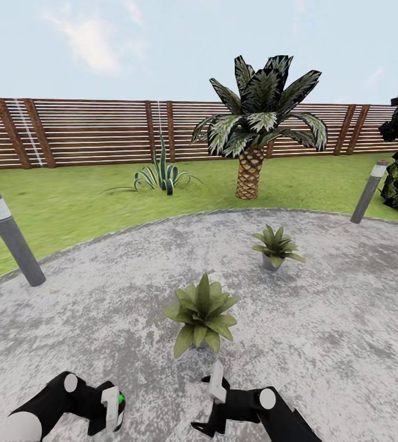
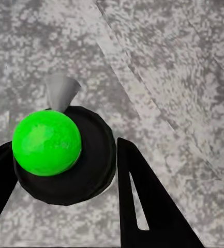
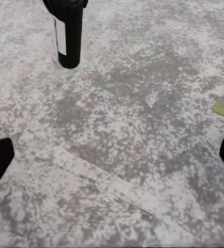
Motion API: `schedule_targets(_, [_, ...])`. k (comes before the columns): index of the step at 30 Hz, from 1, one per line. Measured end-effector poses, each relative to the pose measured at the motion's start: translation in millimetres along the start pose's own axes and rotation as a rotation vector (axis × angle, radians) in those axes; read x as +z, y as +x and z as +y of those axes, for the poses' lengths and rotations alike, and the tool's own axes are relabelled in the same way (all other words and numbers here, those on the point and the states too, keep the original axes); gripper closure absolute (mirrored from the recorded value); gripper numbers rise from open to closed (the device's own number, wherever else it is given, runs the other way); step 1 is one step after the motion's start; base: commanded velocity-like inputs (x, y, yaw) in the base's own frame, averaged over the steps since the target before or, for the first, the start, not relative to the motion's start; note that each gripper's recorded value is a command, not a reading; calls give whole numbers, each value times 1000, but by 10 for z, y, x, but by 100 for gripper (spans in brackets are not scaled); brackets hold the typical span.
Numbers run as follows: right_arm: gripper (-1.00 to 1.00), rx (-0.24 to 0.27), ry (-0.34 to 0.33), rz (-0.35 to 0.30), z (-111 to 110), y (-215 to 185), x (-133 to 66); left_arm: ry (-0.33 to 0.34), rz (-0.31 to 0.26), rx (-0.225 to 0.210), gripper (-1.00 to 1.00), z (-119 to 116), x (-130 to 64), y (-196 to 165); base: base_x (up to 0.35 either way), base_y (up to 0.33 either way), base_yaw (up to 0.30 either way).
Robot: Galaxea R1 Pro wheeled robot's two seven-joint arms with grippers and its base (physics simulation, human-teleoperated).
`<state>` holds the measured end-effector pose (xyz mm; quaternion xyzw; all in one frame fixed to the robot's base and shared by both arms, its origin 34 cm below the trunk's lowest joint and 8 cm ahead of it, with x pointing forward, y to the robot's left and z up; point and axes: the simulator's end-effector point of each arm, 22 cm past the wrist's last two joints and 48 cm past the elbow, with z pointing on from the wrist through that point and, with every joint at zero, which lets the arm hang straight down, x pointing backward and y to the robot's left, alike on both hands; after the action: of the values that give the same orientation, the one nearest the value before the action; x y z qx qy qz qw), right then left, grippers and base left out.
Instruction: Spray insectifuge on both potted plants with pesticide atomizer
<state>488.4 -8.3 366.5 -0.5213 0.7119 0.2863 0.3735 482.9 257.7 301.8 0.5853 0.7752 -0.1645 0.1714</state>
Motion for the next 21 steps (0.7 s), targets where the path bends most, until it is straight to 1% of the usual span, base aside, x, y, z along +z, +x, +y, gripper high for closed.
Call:
schedule_targets(1, [-100, 1, 16, 2, -38, 14, -9, -29, -8, -14, 100, 65, -11, -1, 0, 0, 0])
schedule_targets(2, [-100, 3, 51, 5, -116, 37, -22, -81, -24, -44, 100, 186, -38, -6, 0, 0, 0])
schedule_targets(3, [-100, 5, 87, 8, -196, 59, -37, -119, -39, -69, 100, 272, -62, -12, 0, 0, 0])
schedule_targets(4, [-100, 5, 137, 14, -308, 94, -66, -157, -57, -99, 100, 359, -92, -18, 0, 0, 0])
schedule_targets(5, [-100, 5, 198, 24, -449, 148, -117, -192, -76, -133, 100, 439, -128, -17, 0, 0, 0])
schedule_targets(6, [-100, 13, 322, 55, -712, 329, -259, -256, -118, -205, 100, 592, -214, -14, 0, 0, 0])
schedule_targets(7, [-100, 35, 398, 84, -817, 517, -344, -300, -150, -261, 100, 693, -285, 0, 0, 0, 0])
schedule_targets(9, [-100, 72, 471, 129, -852, 788, -425, -353, -192, -337, 100, 805, -373, 37, 0, 0, 0])
schedule_targets(10, [-100, 94, 516, 164, -855, 987, -498, -389, -220, -392, 100, 872, -430, 76, 0, 0, 0])
schedule_targets(12, [-100, 125, 586, 208, -888, 1240, -639, -438, -248, -455, 100, 958, -500, 134, 0, 0, 0])
schedule_targets(13, [-100, 148, 630, 224, -920, 1345, -719, -462, -258, -480, 100, 1001, -532, 163, 0, 0, 0])
schedule_targets(15, [-100, 225, 722, 247, -958, 1555, -882, -511, -274, -527, 100, 1086, -586, 206, 0, 0, 0])
schedule_targets(16, [-100, 274, 762, 255, -955, 1654, -951, -536, -285, -548, 100, 1128, -604, 207, 0, 0, 0])
schedule_targets(17, [-100, 345, 812, 259, -940, 1774, -1036, -574, -302, -579, 100, 1192, -632, 204, 0, 0, 0])
schedule_targets(19, [-100, 422, 869, 246, -945, 1866, -1128, -627, -321, -621, 100, 1281, -679, 216, 0, 0, 0])
schedule_targets(21, [-100, 509, 935, 225, -991, 1961, -1268, -685, -330, -677, 100, 1371, -739, 270, 0, 0, 0])
